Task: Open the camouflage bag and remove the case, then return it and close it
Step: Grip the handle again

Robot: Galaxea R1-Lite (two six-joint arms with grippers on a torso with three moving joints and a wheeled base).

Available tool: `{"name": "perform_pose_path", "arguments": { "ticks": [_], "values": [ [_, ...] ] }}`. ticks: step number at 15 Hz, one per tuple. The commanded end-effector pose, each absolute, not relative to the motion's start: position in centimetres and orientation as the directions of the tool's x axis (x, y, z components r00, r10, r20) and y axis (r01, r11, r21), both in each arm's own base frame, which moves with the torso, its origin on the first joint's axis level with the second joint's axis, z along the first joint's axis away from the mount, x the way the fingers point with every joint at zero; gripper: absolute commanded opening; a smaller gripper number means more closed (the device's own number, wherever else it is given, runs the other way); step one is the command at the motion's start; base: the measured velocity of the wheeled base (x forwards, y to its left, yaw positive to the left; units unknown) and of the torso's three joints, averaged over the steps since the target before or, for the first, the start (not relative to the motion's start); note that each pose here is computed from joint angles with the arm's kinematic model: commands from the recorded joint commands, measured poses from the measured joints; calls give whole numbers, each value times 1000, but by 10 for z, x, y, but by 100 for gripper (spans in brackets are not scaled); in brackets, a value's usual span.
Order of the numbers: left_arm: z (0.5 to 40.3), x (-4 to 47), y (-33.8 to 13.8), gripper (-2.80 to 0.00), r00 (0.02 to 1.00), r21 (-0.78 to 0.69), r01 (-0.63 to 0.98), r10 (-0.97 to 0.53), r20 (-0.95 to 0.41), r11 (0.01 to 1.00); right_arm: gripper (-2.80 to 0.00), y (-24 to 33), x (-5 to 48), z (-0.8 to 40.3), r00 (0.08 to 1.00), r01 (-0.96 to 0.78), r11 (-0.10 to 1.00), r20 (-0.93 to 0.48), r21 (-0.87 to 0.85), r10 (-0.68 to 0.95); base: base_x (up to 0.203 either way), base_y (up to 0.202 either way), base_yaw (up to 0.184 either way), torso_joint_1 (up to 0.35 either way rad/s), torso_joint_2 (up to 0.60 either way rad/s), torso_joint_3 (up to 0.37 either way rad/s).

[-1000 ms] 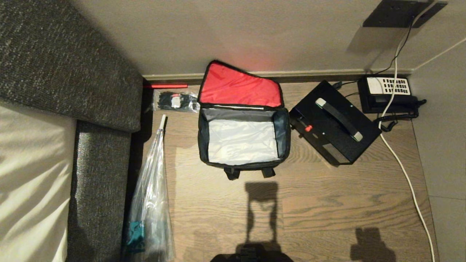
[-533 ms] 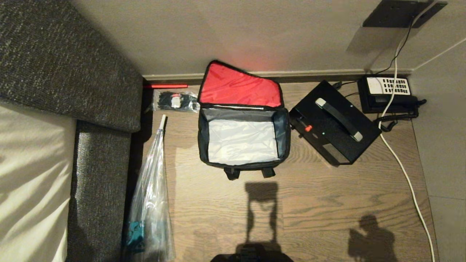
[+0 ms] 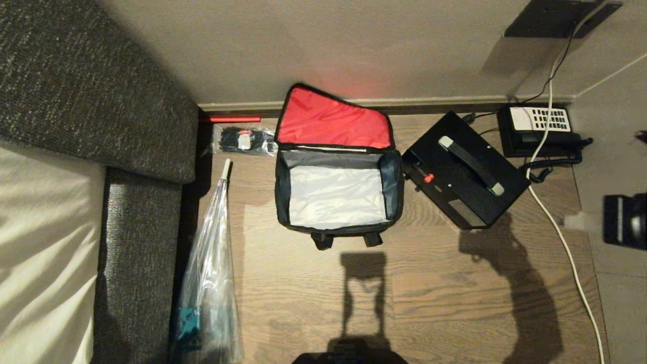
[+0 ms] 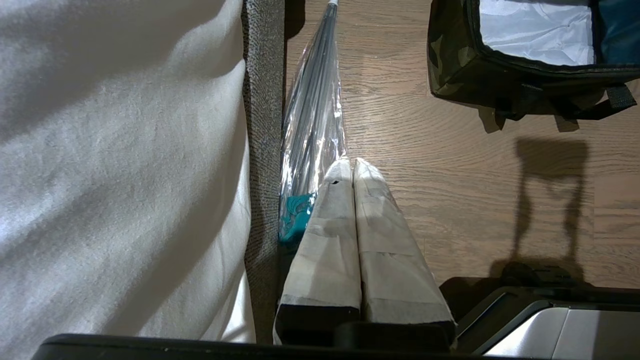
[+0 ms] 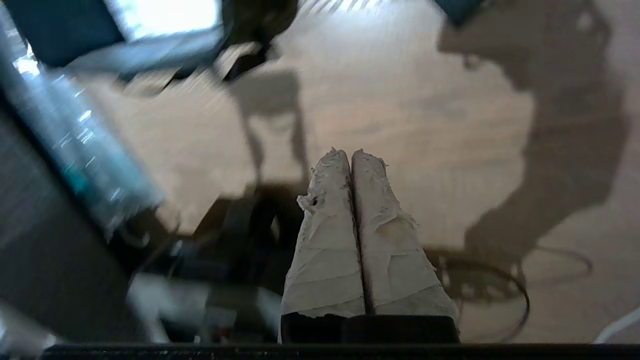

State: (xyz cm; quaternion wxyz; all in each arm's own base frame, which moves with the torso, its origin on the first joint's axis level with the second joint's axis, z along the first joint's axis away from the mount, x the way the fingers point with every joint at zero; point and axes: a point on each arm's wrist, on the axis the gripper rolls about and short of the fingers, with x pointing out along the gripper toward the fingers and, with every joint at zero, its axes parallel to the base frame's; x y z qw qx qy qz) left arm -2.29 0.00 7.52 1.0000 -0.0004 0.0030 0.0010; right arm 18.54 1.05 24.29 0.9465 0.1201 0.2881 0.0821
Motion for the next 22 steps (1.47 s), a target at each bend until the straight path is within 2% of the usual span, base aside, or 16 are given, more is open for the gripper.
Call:
{"name": "perform_pose_path", "arguments": {
  "ticks": [1, 3, 4, 5, 8, 11, 14, 17, 19, 22],
  "values": [
    [75, -23, 0, -280, 1000, -2, -2, 2, -5, 1000, -280, 13, 274, 191, 755, -53, 960, -619, 275, 219, 0, 0, 0, 0, 0, 0],
    [75, -23, 0, -280, 1000, -2, -2, 2, -5, 1000, -280, 15, 308, 174, 790, -110, 970, -572, 219, 218, 0, 0, 0, 0, 0, 0],
    [75, -23, 0, -280, 1000, -2, -2, 2, -5, 1000, -280, 16, 322, 176, 835, -153, 973, -504, 175, 222, 0, 0, 0, 0, 0, 0],
    [75, -23, 0, -280, 1000, -2, -2, 2, -5, 1000, 0, 16, 332, 184, 862, -184, 971, -451, 150, 233, 0, 0, 0, 0, 0, 0],
    [75, -23, 0, -280, 1000, -2, -3, 3, -5, 1000, 0, 30, 341, 193, 874, -302, 953, -388, 36, 292, 0, 0, 0, 0, 0, 0],
    [75, -23, 0, -280, 1000, -2, -2, 2, -5, 1000, 0, 40, 339, 179, 865, -319, 946, -424, -51, 269, 0, 0, 0, 0, 0, 0],
    [75, -23, 0, -280, 1000, -2, -2, 2, -5, 1000, 0, 46, 351, 168, 932, -79, 947, -359, -312, -41, 0, 0, 0, 0, 0, 0],
    [75, -23, 0, -280, 1000, -2, -2, 2, -5, 1000, 0, 64, 361, 152, 913, 171, 837, -237, -521, -333, 0, 0, 0, 0, 0, 0],
    [75, -23, 0, -280, 1000, -2, -2, 2, -5, 1000, 0, 70, 366, 146, 902, 168, 756, -211, -633, -377, 0, 0, 0, 0, 0, 0],
    [75, -23, 0, -280, 1000, -2, -2, 2, -5, 1000, 0, 75, 373, 154, 924, 200, 687, -100, -698, -370, 0, 0, 0, 0, 0, 0]
  ]
}}
